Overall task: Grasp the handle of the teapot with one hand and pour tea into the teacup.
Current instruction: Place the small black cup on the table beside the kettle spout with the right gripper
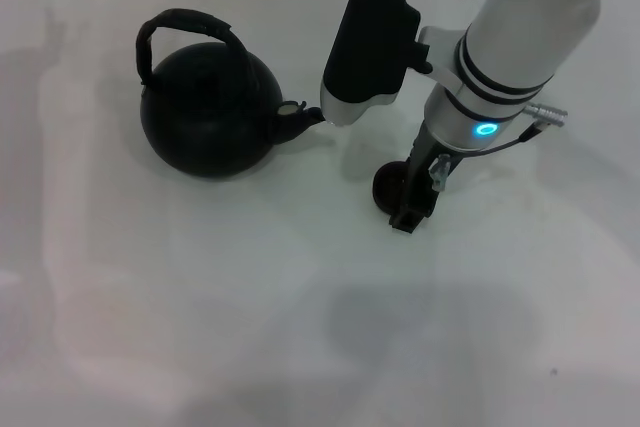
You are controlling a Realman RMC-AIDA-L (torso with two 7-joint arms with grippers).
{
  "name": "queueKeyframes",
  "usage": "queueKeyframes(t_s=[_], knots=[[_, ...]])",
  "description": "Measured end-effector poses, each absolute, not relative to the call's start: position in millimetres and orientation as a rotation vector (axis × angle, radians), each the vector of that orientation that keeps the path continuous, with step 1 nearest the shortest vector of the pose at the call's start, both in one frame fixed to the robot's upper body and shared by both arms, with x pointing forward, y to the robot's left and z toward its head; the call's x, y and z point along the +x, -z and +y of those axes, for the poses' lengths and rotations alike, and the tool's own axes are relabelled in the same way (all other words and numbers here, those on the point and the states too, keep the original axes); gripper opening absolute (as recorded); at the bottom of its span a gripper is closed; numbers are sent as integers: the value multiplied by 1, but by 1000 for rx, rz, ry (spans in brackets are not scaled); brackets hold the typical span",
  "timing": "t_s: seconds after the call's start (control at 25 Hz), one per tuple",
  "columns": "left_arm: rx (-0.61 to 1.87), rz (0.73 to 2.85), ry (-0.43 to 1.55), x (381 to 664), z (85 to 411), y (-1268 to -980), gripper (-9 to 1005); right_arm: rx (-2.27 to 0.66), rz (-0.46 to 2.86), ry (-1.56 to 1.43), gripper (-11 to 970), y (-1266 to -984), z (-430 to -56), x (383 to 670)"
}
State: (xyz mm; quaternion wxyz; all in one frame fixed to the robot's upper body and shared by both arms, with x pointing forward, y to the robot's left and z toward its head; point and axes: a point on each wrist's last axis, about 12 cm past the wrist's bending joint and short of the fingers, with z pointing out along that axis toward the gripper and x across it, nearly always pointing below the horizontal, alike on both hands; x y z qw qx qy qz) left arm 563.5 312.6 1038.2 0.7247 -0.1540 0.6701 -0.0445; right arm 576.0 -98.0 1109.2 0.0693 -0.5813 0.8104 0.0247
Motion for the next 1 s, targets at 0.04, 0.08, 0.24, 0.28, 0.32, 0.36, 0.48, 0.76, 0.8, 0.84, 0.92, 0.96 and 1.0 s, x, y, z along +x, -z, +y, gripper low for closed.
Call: queueKeyframes(t_s=[0.04,0.08,0.24,0.28,0.32,0.36,0.48,0.76,0.8,0.84,0.92,0.96,1.0], knots=[[-339,1479,99,564,312,-1038,888,-1753,2437,-75,739,-1109,-98,576],[-339,1479,99,564,312,-1038,888,-1755,2435,-75,739,-1110,-97,575],[-342,1478,98,564,313,-1038,887,-1757,2429,-78,740,-1110,-96,575],[-342,1478,97,564,313,-1038,887,-1757,2425,-81,740,-1111,-96,575],[-343,1477,96,564,313,-1038,887,-1756,2419,-85,740,-1112,-95,575],[-344,1477,95,564,314,-1038,887,-1757,2413,-88,740,-1113,-94,575],[-343,1477,91,563,315,-1038,887,-1756,2400,-94,792,-1115,-92,576],[-343,1478,87,563,316,-1038,888,-1747,2387,-118,829,-1116,-89,576],[-343,1478,87,563,316,-1038,888,-1741,2382,-136,832,-1117,-89,577],[-343,1478,86,563,316,-1038,888,-1734,2377,-153,835,-1118,-89,577],[-342,1478,86,563,316,-1038,887,-1716,2370,-191,841,-1118,-90,578],[-342,1478,86,563,316,-1038,887,-1705,2369,-213,844,-1119,-90,579],[-342,1478,86,563,316,-1038,887,-1691,2368,-236,847,-1119,-91,579]])
